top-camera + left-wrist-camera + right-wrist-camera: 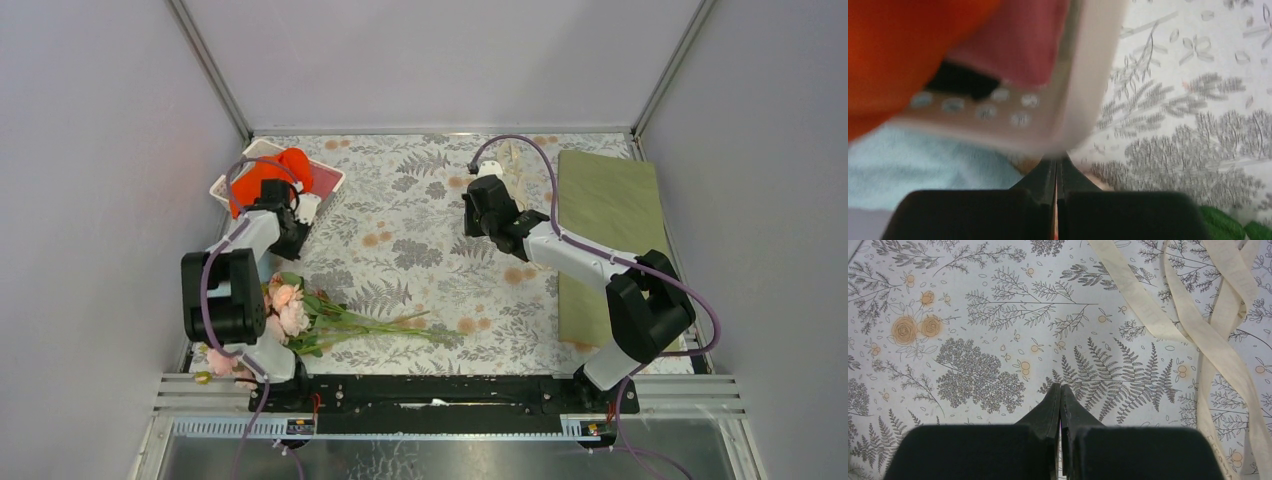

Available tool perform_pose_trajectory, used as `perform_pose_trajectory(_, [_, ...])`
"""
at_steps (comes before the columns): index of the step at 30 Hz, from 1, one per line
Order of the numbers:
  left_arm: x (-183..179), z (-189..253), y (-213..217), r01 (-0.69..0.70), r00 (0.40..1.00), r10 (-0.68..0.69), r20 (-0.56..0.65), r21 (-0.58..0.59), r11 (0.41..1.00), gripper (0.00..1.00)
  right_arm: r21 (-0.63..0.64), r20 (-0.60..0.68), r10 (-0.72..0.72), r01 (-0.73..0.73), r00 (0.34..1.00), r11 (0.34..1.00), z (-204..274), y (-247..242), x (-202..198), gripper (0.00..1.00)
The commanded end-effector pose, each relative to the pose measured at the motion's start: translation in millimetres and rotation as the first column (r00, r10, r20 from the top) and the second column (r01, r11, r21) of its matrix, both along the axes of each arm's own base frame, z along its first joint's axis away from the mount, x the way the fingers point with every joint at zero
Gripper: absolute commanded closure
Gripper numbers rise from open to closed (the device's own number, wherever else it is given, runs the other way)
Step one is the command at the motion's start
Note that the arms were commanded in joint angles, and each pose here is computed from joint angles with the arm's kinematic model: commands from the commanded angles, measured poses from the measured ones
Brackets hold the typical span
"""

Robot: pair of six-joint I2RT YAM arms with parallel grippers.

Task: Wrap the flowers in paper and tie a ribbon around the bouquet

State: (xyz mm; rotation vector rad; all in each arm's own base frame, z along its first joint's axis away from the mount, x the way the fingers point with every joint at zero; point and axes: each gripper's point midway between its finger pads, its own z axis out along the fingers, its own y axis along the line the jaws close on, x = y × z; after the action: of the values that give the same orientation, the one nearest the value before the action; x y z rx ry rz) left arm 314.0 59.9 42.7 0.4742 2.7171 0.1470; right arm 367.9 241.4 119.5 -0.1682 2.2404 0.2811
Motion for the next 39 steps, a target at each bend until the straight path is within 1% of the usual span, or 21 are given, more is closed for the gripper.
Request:
perform_pose_trajectory(1, [64.3, 2.7, 1.1, -0.025, 0.991, 0.028, 0.129, -0.026, 0.999, 1.0, 0.001, 0.058, 0.011, -0.011, 0.998, 1.0, 24.4, 0.0, 3.2, 1.0])
perform_pose_trajectory(3, [92.2, 3.6, 12.1, -0.072, 0.984, 0.072, 0.165, -0.009, 0.997, 1.0, -0.017, 0.061, 0.004, -0.003, 0.998, 1.0, 25.1, -6.2, 0.6, 1.0])
perform_pose_trajectory(6, [124.6, 1.3, 30.2, -0.126, 0.974, 0.119, 0.194, 0.026, 0.992, 1.0, -0.044, 0.068, -0.01, 0.013, 0.998, 0.999, 24.9, -16.4, -4.4, 1.0])
perform_pose_trajectory(9, [154.9, -2.3, 41.7, -0.115, 0.972, 0.098, 0.213, 0.067, 0.991, 1.0, -0.07, 0.074, -0.022, 0.027, 0.997, 0.997, 22.5, -26.2, -9.3, 1.0])
perform_pose_trajectory(13, [186.2, -7.3, 66.8, -0.12, 0.971, 0.077, 0.228, 0.178, 0.977, 1.0, -0.117, 0.084, -0.034, 0.043, 0.996, 0.992, 21.9, -37.7, -12.4, 1.0])
perform_pose_trajectory(18, [186.5, 1.4, 95.0, -0.129, 0.965, 0.056, 0.255, 0.279, 0.952, 1.0, -0.143, 0.103, -0.045, 0.06, 0.994, 0.988, 24.8, -44.9, -11.8, 1.0])
perform_pose_trajectory(21, [180.5, 1.4, 129.2, -0.182, 0.96, 0.076, 0.27, 0.392, 0.902, 1.0, -0.148, 0.101, -0.03, 0.045, 0.994, 0.988, 23.2, -41.0, -9.0, 1.0])
perform_pose_trajectory(23, [179.6, -3.2, 150.3, -0.218, 0.955, 0.1, 0.279, 0.431, 0.875, 1.0, -0.155, 0.092, -0.023, 0.037, 0.995, 0.987, 22.7, -38.1, -6.4, 1.0])
perform_pose_trajectory(26, [187.4, -6.2, 172.3, -0.258, 0.946, 0.116, 0.303, 0.482, 0.838, 1.0, -0.182, 0.102, -0.042, 0.06, 0.994, 0.982, 23.9, -41.6, -1.0, 1.0])
perform_pose_trajectory(28, [195.6, -7.0, 176.5, -0.266, 0.942, 0.116, 0.316, 0.49, 0.83, 1.0, -0.206, 0.118, -0.076, 0.099, 0.99, 0.974, 24.9, -50.4, 2.2, 1.0])
perform_pose_trajectory(31, [210.4, -7.9, 178.2, -0.274, 0.936, 0.119, 0.331, 0.476, 0.836, 1.0, -0.226, 0.124, -0.127, 0.152, 0.984, 0.962, 23.9, -66.3, 7.5, 1.0])
perform_pose_trajectory(35, [234.9, 2.7, 191.7, -0.321, 0.915, 0.128, 0.383, 0.498, 0.805, 1.0, -0.23, 0.109, -0.202, 0.222, 0.973, 0.947, 18.7, -91.5, 15.8, 1.0])
perform_pose_trajectory(39, [246.3, 3.4, 191.4, -0.324, 0.912, 0.137, 0.387, 0.476, 0.817, 1.0, -0.231, 0.081, -0.28, 0.292, 0.956, 0.928, 8.0, -122.7, 26.5, 1.0])
